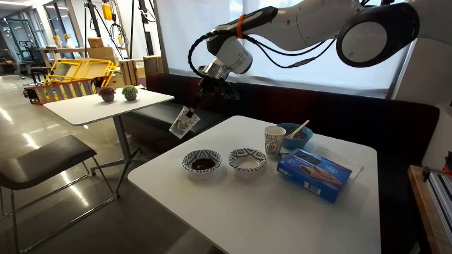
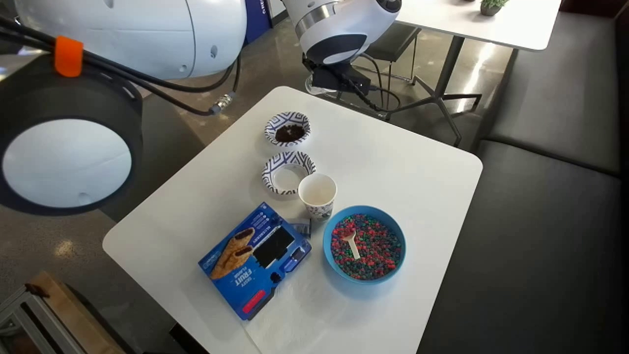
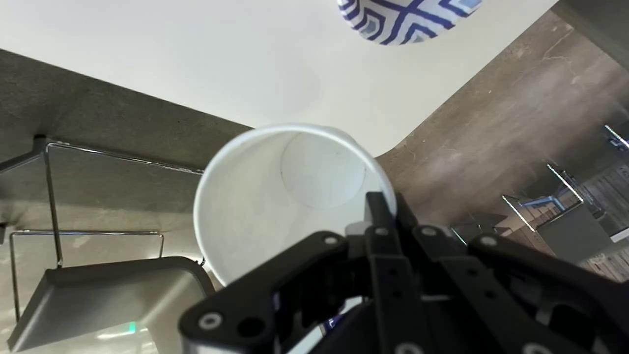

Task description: Pour the contents in the cup into the bowl

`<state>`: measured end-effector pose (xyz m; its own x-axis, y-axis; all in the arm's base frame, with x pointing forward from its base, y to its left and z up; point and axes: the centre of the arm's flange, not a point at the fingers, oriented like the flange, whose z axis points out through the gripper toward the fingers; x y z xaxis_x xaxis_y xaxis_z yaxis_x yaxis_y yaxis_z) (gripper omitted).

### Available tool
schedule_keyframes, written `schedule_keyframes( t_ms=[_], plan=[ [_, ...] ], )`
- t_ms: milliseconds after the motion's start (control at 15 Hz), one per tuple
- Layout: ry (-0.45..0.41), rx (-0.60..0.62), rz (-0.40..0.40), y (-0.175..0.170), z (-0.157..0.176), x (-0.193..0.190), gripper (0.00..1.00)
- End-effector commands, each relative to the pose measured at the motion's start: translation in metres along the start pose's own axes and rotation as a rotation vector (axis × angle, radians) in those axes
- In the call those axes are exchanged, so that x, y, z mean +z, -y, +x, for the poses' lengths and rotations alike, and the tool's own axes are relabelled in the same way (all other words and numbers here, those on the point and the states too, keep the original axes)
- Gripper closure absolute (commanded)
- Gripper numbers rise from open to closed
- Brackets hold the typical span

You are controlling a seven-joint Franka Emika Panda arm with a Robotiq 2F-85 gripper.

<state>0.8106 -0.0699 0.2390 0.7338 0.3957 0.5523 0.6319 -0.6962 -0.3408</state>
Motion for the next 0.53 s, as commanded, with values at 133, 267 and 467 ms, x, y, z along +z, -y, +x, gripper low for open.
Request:
schedule_keyframes(
  t_ms=[133, 267, 467],
  plan=[
    [0.017, -0.007, -0.020, 0.002, 0.001, -0.005, 0.99],
    [0.082, 0.008, -0.116, 0.008, 0.002, -0.010, 0.99],
    [0.168, 0.031, -0.236, 0.013, -0.001, -0.015, 0.99]
  ],
)
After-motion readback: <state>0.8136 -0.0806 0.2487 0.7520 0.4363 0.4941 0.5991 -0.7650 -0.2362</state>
